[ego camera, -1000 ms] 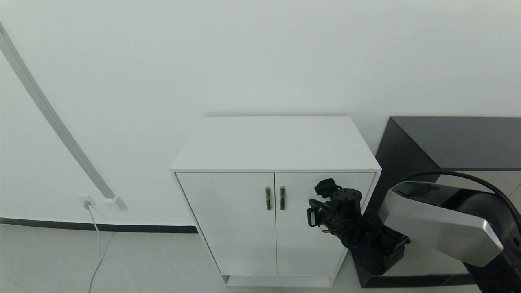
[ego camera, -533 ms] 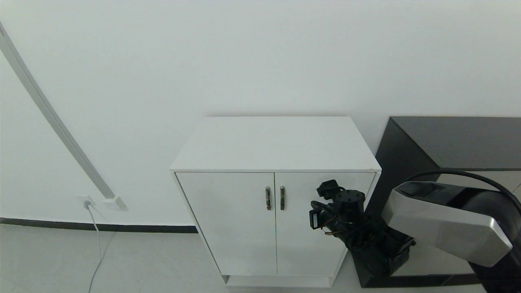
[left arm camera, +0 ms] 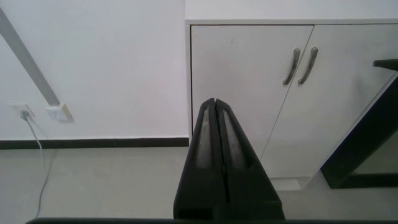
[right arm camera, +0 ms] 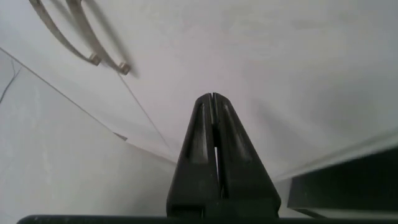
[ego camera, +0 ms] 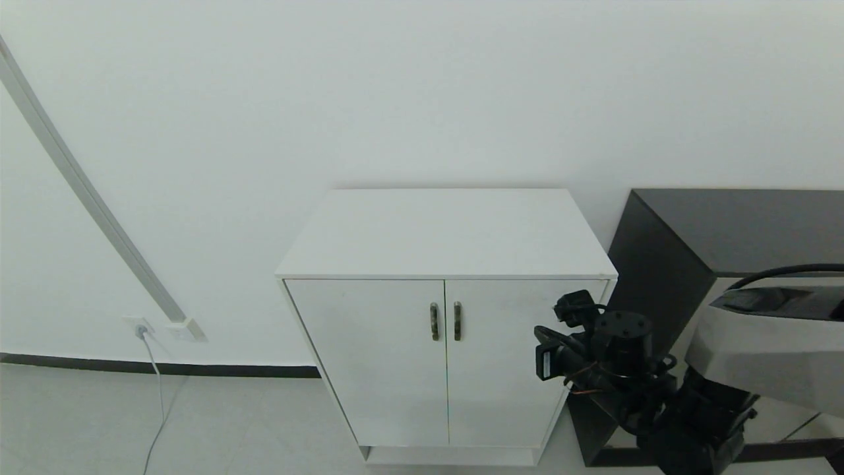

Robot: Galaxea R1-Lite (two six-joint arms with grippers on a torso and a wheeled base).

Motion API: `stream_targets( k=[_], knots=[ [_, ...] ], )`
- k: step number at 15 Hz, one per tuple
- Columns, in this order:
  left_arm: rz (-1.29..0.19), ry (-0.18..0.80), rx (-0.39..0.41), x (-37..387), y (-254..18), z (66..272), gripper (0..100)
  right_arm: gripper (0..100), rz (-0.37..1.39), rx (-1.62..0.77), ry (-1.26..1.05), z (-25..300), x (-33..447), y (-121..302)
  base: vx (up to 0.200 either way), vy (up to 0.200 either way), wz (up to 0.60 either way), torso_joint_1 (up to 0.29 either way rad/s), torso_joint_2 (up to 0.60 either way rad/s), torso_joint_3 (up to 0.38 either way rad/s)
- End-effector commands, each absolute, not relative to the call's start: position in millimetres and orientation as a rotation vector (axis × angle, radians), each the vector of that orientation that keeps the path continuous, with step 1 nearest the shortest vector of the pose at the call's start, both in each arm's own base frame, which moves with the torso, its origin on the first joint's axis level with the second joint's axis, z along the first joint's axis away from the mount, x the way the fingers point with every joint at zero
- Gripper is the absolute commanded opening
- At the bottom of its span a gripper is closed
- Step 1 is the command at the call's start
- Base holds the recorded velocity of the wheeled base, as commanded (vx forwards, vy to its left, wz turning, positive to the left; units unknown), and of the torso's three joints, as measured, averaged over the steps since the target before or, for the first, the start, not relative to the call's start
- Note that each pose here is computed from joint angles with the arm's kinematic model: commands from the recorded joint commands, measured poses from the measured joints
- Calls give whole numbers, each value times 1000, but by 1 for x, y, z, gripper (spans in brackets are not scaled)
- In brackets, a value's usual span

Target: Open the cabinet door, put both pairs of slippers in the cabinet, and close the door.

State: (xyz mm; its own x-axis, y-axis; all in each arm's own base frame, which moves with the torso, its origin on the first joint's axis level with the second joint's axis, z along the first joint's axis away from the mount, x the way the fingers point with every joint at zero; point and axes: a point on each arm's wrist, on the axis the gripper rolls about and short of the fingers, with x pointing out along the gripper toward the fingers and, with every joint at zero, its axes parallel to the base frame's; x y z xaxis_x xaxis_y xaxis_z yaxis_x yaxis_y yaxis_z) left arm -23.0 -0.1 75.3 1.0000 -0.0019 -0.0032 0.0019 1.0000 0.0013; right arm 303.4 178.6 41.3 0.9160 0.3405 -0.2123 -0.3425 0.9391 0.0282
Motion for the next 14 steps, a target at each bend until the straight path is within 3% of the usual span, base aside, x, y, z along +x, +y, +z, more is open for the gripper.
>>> stream_targets(
  k=[1, 14],
  knots=[
    [-2, 5, 2, -23, 0, 75, 0, 0, 312, 1, 169, 72, 285, 151, 0, 0, 0, 0, 0, 0],
    [-2, 5, 2, -23, 0, 75, 0, 0, 101, -23, 86, 120, 211, 57, 0, 0, 0, 0, 0, 0]
  ],
)
